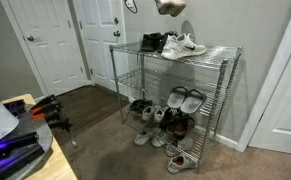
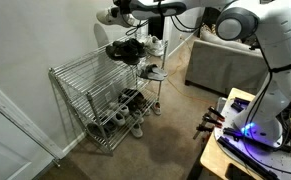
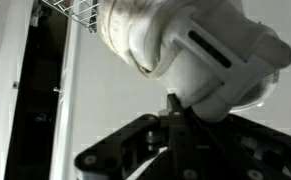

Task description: Move the white shoes on the top rack to the right

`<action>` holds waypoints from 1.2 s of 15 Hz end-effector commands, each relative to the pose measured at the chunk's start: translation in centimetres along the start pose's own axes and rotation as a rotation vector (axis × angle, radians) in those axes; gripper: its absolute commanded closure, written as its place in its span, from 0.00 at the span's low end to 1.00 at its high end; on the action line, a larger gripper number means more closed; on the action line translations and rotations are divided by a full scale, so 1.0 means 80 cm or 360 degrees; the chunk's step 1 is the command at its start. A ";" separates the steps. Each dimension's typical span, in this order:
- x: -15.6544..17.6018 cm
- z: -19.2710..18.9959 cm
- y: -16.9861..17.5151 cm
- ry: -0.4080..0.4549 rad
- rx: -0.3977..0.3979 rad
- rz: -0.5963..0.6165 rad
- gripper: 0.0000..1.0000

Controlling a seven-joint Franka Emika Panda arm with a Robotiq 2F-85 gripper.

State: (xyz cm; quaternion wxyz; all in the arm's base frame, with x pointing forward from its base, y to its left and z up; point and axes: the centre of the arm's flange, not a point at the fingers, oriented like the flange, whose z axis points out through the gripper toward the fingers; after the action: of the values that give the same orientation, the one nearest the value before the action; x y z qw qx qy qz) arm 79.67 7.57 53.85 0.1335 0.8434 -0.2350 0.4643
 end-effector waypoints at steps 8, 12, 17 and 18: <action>0.030 -0.010 0.121 0.0041 -0.0149 0.0281 0.99; 0.040 0.020 0.110 0.0009 -0.0185 0.0269 0.96; 0.038 0.019 0.112 0.0001 -0.0184 0.0273 0.96; 0.038 0.019 0.112 0.0001 -0.0183 0.0273 0.96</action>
State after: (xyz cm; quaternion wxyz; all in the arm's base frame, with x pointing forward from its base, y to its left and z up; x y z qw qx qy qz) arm 77.48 -1.57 55.70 0.1416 0.8111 -0.3326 0.4599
